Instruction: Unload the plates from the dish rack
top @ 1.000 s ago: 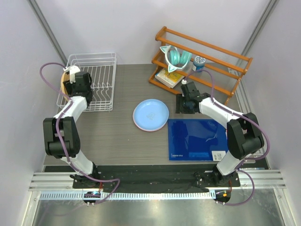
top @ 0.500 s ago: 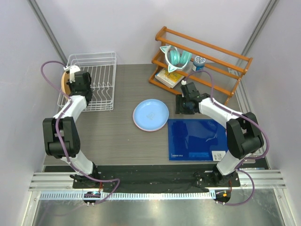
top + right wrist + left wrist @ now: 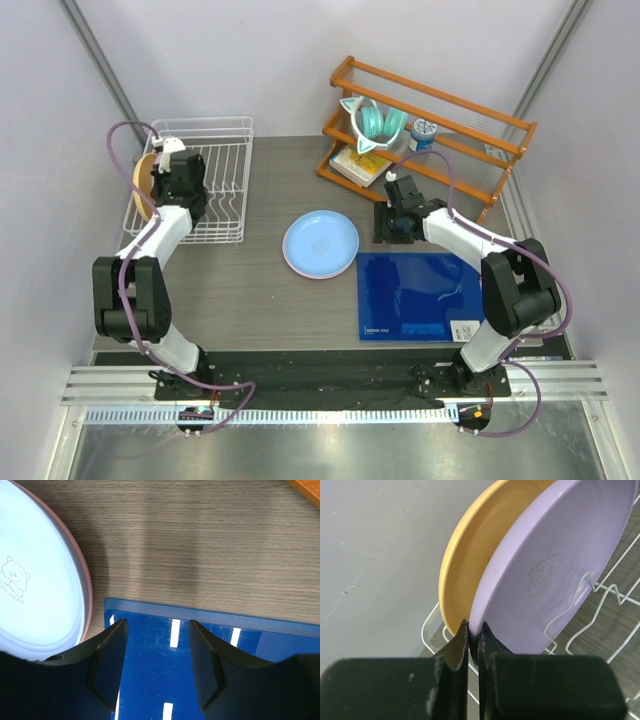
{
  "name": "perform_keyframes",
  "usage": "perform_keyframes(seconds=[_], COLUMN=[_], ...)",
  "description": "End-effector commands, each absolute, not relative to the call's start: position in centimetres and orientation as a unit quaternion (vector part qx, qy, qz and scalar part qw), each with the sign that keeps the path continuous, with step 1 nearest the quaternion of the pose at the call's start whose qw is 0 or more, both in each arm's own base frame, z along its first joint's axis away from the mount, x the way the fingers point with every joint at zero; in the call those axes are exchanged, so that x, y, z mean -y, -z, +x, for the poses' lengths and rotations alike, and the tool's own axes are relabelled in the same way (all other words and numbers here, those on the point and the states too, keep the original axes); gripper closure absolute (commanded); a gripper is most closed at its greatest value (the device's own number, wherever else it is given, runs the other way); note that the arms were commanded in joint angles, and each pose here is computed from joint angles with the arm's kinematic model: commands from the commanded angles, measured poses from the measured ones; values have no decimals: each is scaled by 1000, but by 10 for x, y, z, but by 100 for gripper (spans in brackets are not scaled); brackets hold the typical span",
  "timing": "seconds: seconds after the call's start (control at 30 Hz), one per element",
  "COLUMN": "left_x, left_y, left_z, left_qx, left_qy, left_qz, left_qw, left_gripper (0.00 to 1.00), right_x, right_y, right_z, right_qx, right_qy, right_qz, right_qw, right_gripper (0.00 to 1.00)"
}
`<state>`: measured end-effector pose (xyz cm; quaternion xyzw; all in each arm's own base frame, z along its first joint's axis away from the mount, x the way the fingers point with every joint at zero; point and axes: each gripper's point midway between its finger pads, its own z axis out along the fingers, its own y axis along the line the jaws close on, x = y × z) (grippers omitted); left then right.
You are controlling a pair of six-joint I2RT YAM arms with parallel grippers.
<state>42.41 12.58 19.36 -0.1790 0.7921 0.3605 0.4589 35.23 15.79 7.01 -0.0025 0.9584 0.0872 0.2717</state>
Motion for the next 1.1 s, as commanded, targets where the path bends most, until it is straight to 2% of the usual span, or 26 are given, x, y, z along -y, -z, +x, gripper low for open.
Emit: perform_keyframes(seconds=[0.0,0.8,1.07], left_x=[-116,-102,-78], left_y=[-272,-254,-300], left_z=[422,414,390], left_qx=[-714,-688,-663], left_qy=[-374,-490,-478], left_qz=[-217,-212,-223], left_qw=[550,492,531], left_gripper=[100,100,100], right_x=[-159,-159,-159], right_y=[-73,-73,-80], right_z=[357,354,356], right_qx=[-955,-955,-952], right_qy=[-93,-96,-99], right_qz=[-8,-9,-8], right_qw=[281,281,291], right_gripper=[43,43,43])
